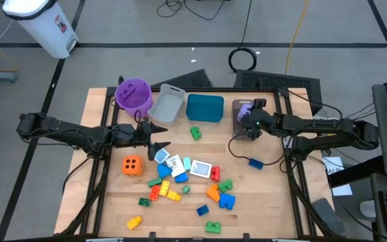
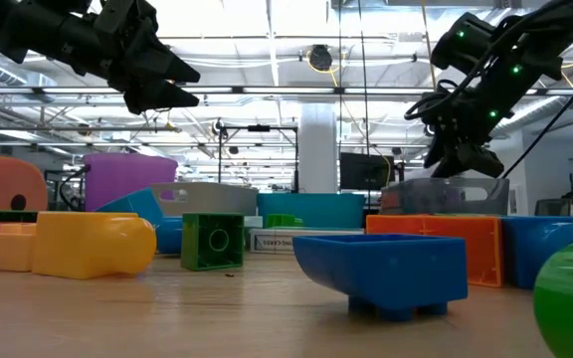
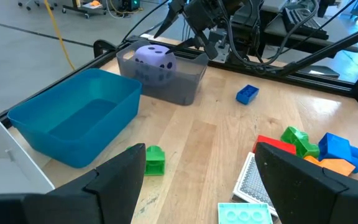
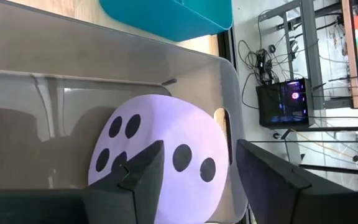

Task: Pick & Place Toys
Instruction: Put the purple die into the black bin

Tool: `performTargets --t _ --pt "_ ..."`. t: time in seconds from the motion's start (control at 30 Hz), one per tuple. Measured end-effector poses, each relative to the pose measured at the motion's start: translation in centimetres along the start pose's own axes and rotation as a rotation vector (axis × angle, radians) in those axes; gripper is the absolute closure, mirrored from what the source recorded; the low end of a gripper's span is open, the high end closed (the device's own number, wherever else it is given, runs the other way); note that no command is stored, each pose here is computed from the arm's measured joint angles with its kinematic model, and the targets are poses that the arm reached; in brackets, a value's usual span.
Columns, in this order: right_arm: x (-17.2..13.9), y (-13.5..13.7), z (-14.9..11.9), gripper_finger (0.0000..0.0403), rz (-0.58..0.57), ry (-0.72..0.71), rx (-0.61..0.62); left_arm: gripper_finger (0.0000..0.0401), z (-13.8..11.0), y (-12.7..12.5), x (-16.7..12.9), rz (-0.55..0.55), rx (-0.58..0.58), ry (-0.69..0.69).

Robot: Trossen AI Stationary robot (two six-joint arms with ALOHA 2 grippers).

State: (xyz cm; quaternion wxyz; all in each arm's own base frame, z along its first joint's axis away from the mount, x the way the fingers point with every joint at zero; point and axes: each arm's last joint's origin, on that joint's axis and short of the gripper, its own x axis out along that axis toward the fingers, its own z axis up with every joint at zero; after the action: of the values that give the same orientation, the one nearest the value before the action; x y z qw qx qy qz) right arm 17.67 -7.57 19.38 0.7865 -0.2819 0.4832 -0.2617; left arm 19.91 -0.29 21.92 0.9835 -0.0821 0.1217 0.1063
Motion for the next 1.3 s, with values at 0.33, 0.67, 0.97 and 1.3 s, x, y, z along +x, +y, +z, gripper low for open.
performTargets --t 0.33,0.67,0.97,1.3 --pt "-1.4 0.2 1.7 0.0221 0.029 -0.073 -0.032 0.0095 0.0 0.0 0.0 0.000 0.000 0.000" --pt "-1.8 0.6 0.8 0.0314 0.312 -0.023 0.068 0.0095 0.0 0.0 0.0 0.001 0.023 0.000" --pt "-0.8 -0.5 -0.2 0.0398 0.340 0.023 0.147 0.0096 0.0 0.1 0.0 0.004 0.018 0.000" --pt "-0.2 -1.4 -1.1 0.0402 0.434 0.024 0.246 0.0096 0.0 0.1 0.0 0.004 0.023 0.002"
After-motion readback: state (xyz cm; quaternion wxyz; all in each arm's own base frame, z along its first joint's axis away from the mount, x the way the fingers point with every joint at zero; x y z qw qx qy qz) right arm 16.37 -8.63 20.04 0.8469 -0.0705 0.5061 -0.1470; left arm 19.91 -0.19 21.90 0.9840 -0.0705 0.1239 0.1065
